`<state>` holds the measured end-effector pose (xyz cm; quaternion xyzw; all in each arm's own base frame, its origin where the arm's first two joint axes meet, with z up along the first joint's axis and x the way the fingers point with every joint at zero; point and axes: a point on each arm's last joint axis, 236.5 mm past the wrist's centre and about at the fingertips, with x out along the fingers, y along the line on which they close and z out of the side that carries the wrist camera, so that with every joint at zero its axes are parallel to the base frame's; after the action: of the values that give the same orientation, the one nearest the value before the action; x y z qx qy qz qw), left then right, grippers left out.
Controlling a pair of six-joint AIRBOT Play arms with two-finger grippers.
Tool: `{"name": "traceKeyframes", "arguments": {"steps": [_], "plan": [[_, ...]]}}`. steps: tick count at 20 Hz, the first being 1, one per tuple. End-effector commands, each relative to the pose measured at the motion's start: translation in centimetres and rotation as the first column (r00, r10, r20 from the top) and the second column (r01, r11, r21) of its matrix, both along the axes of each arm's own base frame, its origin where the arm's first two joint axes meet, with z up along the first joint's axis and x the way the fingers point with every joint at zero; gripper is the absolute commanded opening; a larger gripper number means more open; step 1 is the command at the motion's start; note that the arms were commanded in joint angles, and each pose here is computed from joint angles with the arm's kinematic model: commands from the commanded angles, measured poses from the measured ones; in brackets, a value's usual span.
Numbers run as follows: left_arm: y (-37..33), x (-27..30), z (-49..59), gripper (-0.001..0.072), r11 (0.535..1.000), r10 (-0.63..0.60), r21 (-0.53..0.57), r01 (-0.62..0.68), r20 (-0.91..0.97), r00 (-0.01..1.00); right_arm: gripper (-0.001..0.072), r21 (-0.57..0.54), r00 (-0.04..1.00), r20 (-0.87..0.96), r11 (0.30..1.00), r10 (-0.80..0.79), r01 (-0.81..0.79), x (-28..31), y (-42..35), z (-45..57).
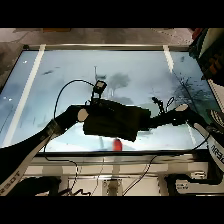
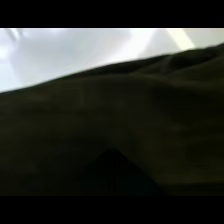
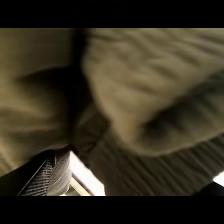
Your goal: Fold the clothes and pants, and hang the long-sleeved shirts on hangers.
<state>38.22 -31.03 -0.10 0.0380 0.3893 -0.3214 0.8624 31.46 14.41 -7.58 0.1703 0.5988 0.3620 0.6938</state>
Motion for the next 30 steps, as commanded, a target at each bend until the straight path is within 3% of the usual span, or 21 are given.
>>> {"name": "traceKeyframes", "arguments": {"steps": [1, 9, 12, 14, 19, 22, 26, 30], "plan": [[0.7, -0.5, -4.4, 0.0017, 0.997, -0.012, 0.078, 0.018, -0.082, 0.997, 0.065, -0.005, 0.992, 0.064, 0.994, 0.107, -0.107, 0.6, 0.3, 2.0], [0.7, -0.5, -5.0, 0.0017, 0.996, -0.011, 0.085, 0.019, -0.091, 0.996, 0.065, -0.003, 0.977, 0.107, 0.982, 0.186, -0.186, 1.5, 0.3, 5.1], [0.7, -0.5, -5.0, 0.0016, 0.996, -0.011, 0.085, 0.019, -0.091, 0.996, 0.0605, 0.018, 0.979, 0.083, 0.982, 0.185, -0.188, 1.0, 0.5, 5.4], [0.7, -0.4, -4.9, 0.0017, 0.996, -0.01, 0.083, 0.017, -0.086, 0.996, 0.0686, 0.011, 0.991, 0.046, 0.992, 0.122, -0.123, 1.6, 0.7, 5.2], [0.6, -0.2, -4.7, 0.0017, 0.997, 0.002, 0.072, 0.004, -0.081, 0.997, 0.0702, -0.125, 0.996, 0.063, 0.99, -0.063, 0.07, 5.0, 1.6, 2.9], [0.3, -0.5, -4.7, 0.0017, 0.997, -0.006, 0.072, 0.012, -0.081, 0.997, 0.0701, -0.234, 0.992, 0.115, 0.969, -0.058, 0.084, 5.7, 2.5, 1.6], [-0.7, -1.2, -4.7, 0.0017, 0.997, -0.03, 0.068, 0.036, -0.08, 0.996, 0.0701, -0.479, 0.969, 0.111, 0.842, -0.221, 0.247, 6.5, -3.1, -0.9], [-2.6, -1.2, -3.8, 0.0016, 0.998, -0.051, 0.038, 0.051, -0.02, 0.999, 0.0697, -0.489, 0.937, 0.035, 0.811, -0.348, 0.32, 5.9, -5.7, -1.4]]}}
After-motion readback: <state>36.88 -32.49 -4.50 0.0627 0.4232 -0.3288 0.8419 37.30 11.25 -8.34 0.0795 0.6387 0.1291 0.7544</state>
